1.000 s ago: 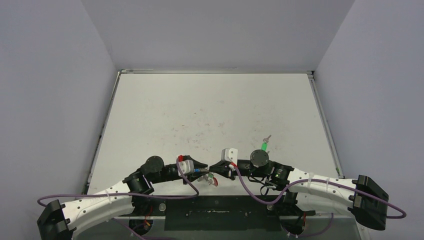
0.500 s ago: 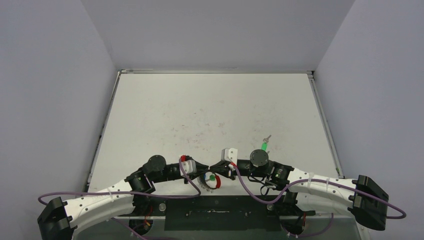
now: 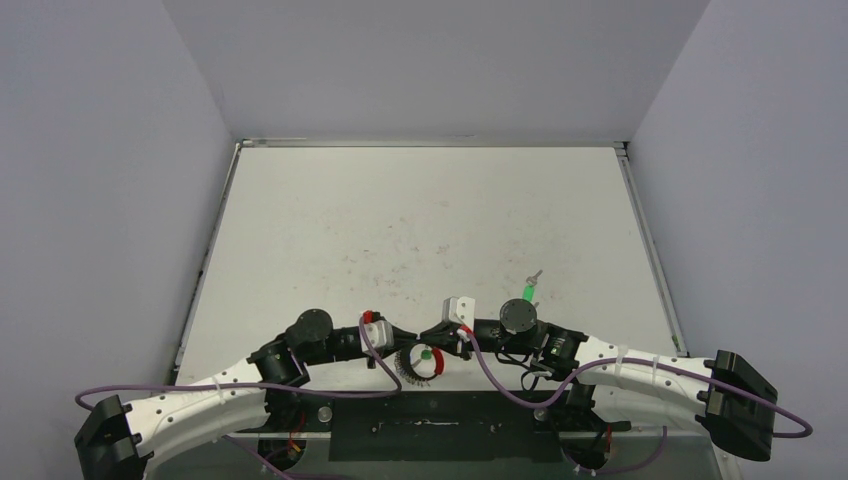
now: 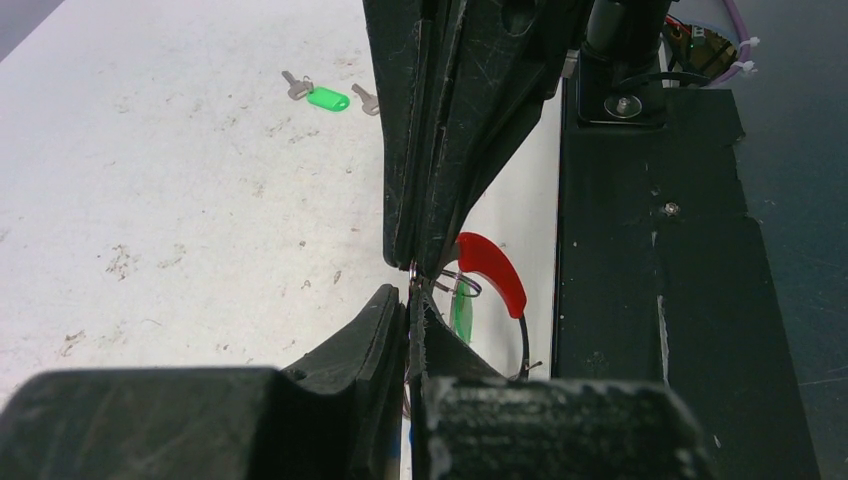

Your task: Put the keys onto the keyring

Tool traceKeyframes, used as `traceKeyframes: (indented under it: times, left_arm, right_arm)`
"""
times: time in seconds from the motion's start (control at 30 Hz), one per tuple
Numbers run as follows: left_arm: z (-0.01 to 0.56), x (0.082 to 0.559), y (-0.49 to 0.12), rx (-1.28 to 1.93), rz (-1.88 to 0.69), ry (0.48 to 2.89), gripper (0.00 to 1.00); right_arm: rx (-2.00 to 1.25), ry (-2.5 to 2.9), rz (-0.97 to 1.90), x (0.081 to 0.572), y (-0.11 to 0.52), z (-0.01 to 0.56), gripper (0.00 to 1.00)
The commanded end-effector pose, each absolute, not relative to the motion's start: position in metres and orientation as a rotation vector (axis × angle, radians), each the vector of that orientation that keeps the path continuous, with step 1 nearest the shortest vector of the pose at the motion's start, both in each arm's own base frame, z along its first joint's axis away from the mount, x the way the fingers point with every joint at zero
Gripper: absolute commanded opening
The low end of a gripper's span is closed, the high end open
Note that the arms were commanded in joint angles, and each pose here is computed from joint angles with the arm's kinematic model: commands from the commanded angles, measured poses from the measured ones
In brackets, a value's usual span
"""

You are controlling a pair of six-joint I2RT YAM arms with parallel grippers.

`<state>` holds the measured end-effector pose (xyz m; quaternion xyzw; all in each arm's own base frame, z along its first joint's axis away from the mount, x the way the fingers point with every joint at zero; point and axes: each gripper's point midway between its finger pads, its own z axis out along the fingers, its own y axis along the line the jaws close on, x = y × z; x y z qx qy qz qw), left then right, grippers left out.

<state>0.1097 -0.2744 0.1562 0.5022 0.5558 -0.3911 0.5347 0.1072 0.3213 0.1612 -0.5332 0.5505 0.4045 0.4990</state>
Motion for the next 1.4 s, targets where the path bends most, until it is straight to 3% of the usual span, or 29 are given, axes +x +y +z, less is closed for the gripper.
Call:
traceKeyframes:
  times: [0.0,0.13,0.23,0.37,0.4,0.7,0.83,1.1,1.37]
  left_arm:
    - [0.181,0.116,-0.276,1.174,-0.898,1.280,0.00]
    - [0.181,0.119,-0.275,1.162,-0.888,1.295,0.00]
    - [0.180,0.122,-0.274,1.147,-0.873,1.316,0.00]
    - [0.176,0.124,-0.272,1.140,-0.859,1.340,0.00]
    - [0.175,0.125,-0.271,1.139,-0.856,1.344,0.00]
    - [0.174,0.124,-0.272,1.142,-0.858,1.348,0.00]
    - [0.174,0.123,-0.272,1.142,-0.862,1.346,0.00]
    - [0.174,0.123,-0.272,1.141,-0.865,1.344,0.00]
    - [0.174,0.123,-0.272,1.142,-0.866,1.344,0.00]
  right_arm:
    - [-1.237,1.222,1.008,0.107,0.328,0.193,0.00]
    - [-1.216,1.247,0.983,0.112,0.326,0.191,0.00]
    - [-1.198,1.263,0.962,0.117,0.324,0.190,0.18]
    - [-1.159,1.268,0.934,0.122,0.320,0.195,0.53]
    - [-1.151,1.265,0.928,0.124,0.319,0.196,0.58]
    - [-1.079,1.284,0.882,0.133,0.307,0.201,0.82]
    - [-0.936,1.344,0.808,0.152,0.292,0.203,0.99]
    - [-0.529,1.501,0.641,0.193,0.238,0.197,1.00]
    - [-0.126,1.797,0.264,0.231,0.162,0.161,1.00]
